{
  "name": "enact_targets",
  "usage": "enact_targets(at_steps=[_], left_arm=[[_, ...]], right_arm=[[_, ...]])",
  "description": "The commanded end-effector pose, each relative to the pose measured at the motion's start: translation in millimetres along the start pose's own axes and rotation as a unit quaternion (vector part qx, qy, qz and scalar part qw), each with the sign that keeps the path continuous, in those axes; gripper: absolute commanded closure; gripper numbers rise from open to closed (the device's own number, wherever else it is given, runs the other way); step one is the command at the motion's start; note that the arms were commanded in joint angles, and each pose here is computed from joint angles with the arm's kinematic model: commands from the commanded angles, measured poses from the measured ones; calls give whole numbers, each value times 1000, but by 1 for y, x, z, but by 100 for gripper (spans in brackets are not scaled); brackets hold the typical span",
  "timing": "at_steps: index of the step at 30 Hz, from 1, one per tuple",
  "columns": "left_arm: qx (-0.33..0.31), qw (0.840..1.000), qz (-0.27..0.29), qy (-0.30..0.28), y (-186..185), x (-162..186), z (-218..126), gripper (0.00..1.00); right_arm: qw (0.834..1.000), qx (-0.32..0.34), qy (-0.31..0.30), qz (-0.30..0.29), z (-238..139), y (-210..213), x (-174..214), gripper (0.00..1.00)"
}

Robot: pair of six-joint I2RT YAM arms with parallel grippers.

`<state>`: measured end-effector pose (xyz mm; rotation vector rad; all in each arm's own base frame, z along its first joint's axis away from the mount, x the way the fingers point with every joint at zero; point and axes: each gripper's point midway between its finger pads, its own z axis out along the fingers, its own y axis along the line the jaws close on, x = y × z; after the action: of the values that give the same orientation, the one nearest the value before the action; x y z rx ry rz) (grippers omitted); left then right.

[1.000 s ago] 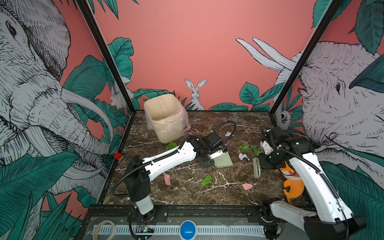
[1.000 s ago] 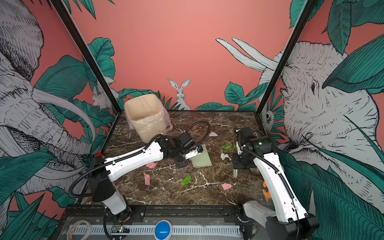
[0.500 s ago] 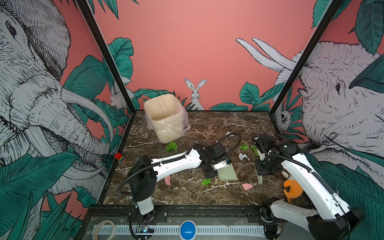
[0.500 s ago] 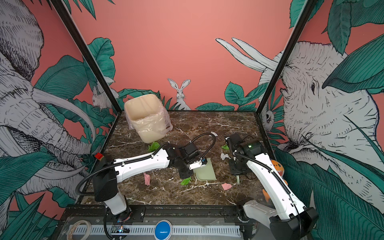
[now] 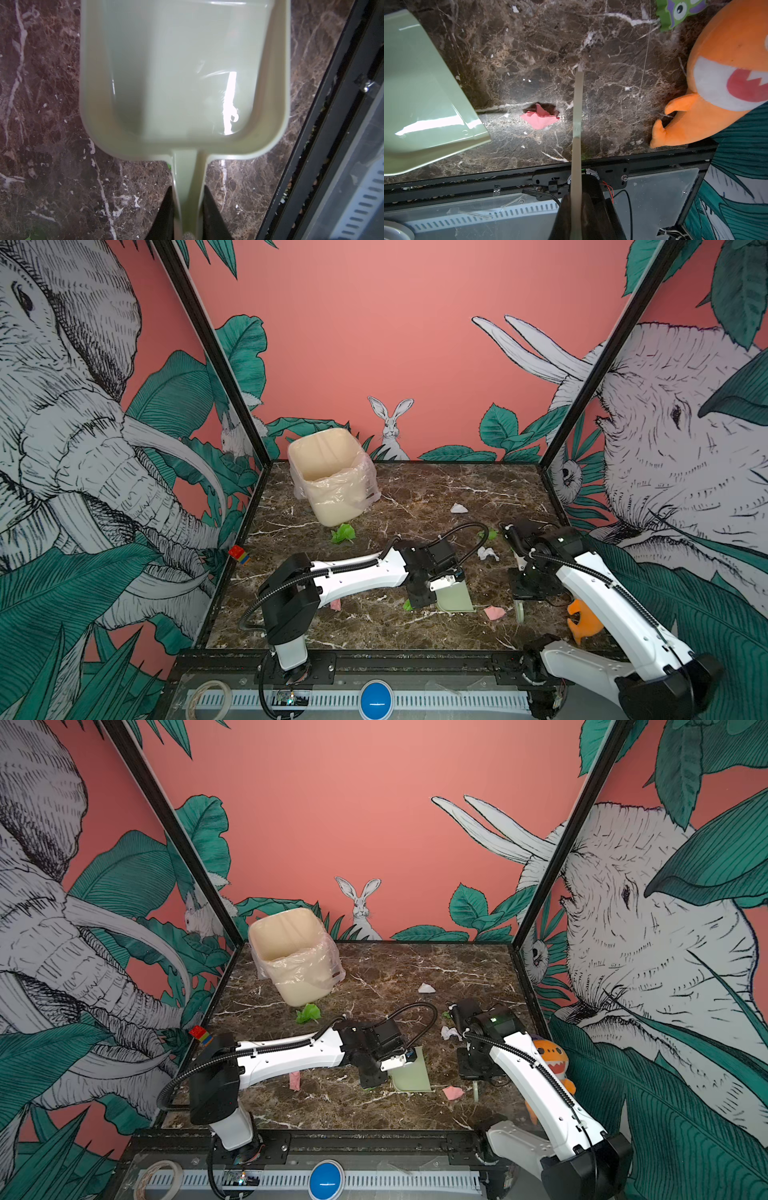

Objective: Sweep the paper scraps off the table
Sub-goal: 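Brush the pink scrap into the dustpan with the right gripper while the left holds it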

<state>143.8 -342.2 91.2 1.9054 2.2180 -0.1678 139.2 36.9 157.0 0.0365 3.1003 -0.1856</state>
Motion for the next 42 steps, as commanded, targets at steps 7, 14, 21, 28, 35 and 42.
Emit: enact_targets(at_steps=[7, 14, 21, 28, 35, 42], left_arm=[[-4, 1000, 20, 18, -7, 10, 11, 92], [4, 999, 25, 24, -16, 9, 18, 93], [2, 999, 29, 24, -18, 7, 21, 92], [-1, 999, 29, 31, -19, 9, 25, 93], [-5, 999, 28, 33, -19, 9, 26, 93], [-2, 999, 31, 38, -20, 11, 28, 93]], right_arm=[[999, -35, 8, 15, 7, 15, 5, 100], [999, -49, 4, 15, 10, 25, 5, 100], [997, -68, -7, 18, 7, 36, 2, 100], [995, -94, -19, 20, -4, 47, -2, 100], [998, -58, -24, 12, -15, 29, 3, 100], [1000, -19, -10, 1, -12, 15, 10, 100]])
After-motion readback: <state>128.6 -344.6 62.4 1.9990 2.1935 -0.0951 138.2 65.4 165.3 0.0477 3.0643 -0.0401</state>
